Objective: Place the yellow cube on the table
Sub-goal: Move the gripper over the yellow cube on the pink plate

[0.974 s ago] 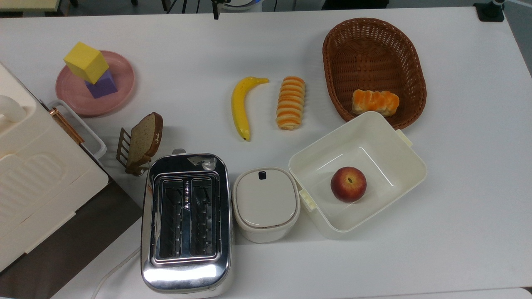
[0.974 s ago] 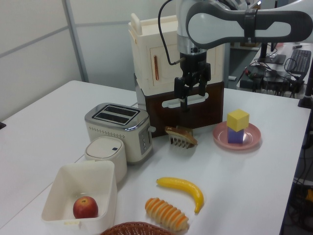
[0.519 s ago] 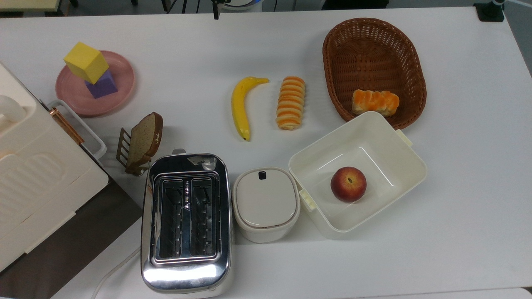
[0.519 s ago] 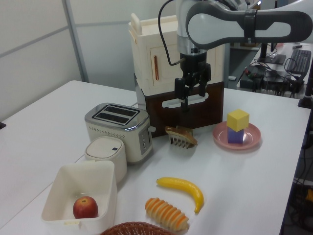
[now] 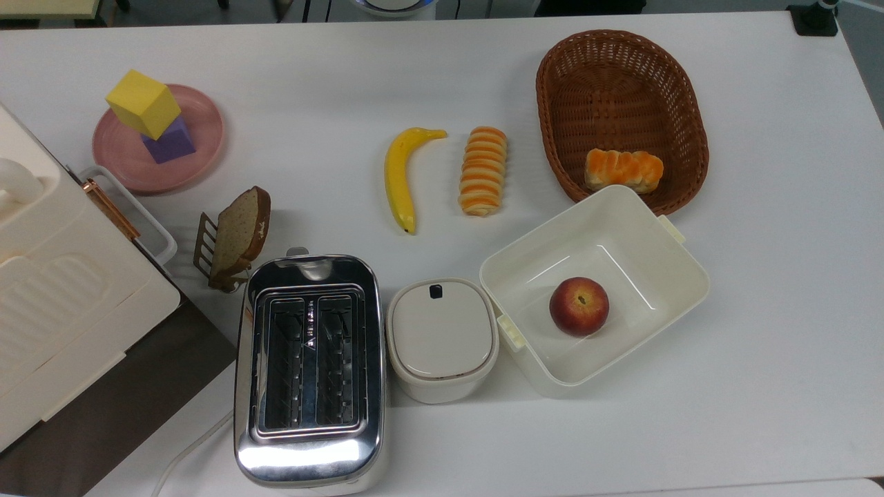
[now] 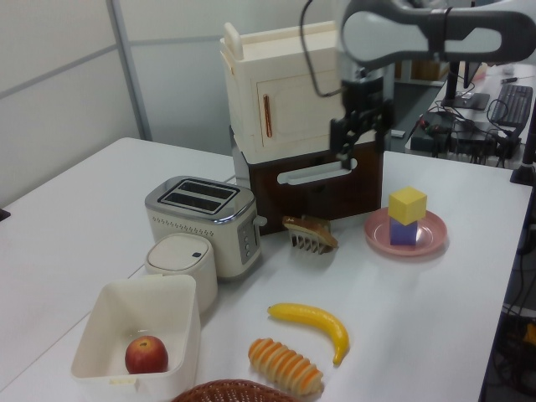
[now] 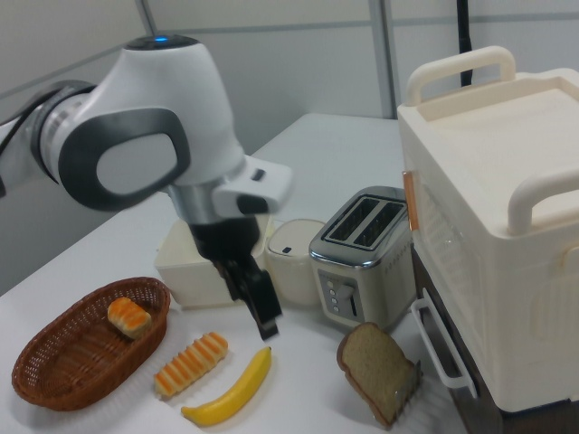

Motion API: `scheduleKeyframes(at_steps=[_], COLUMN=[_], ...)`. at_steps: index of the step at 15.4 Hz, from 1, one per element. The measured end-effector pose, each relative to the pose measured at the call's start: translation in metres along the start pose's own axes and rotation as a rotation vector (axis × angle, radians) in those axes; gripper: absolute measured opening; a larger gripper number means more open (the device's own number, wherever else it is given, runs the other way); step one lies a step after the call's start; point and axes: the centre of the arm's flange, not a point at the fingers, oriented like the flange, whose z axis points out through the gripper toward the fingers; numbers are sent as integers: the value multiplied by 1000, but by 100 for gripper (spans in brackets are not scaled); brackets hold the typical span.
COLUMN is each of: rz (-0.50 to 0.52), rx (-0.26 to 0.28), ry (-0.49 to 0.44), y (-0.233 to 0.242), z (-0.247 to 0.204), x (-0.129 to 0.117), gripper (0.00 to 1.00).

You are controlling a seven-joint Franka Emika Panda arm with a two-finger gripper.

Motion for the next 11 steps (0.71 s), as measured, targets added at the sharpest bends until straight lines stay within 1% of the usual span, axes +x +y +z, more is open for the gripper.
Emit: scheduleKeyframes(at_steps=[2,5,8,11], rz=[75,174,222,244], rx=[0,1,-1,-6], ry=[-10,11,76,167], y=[40,94,120,134], z=[5,36,71,87], x=[2,9,21,35], gripper=[100,100,100,100])
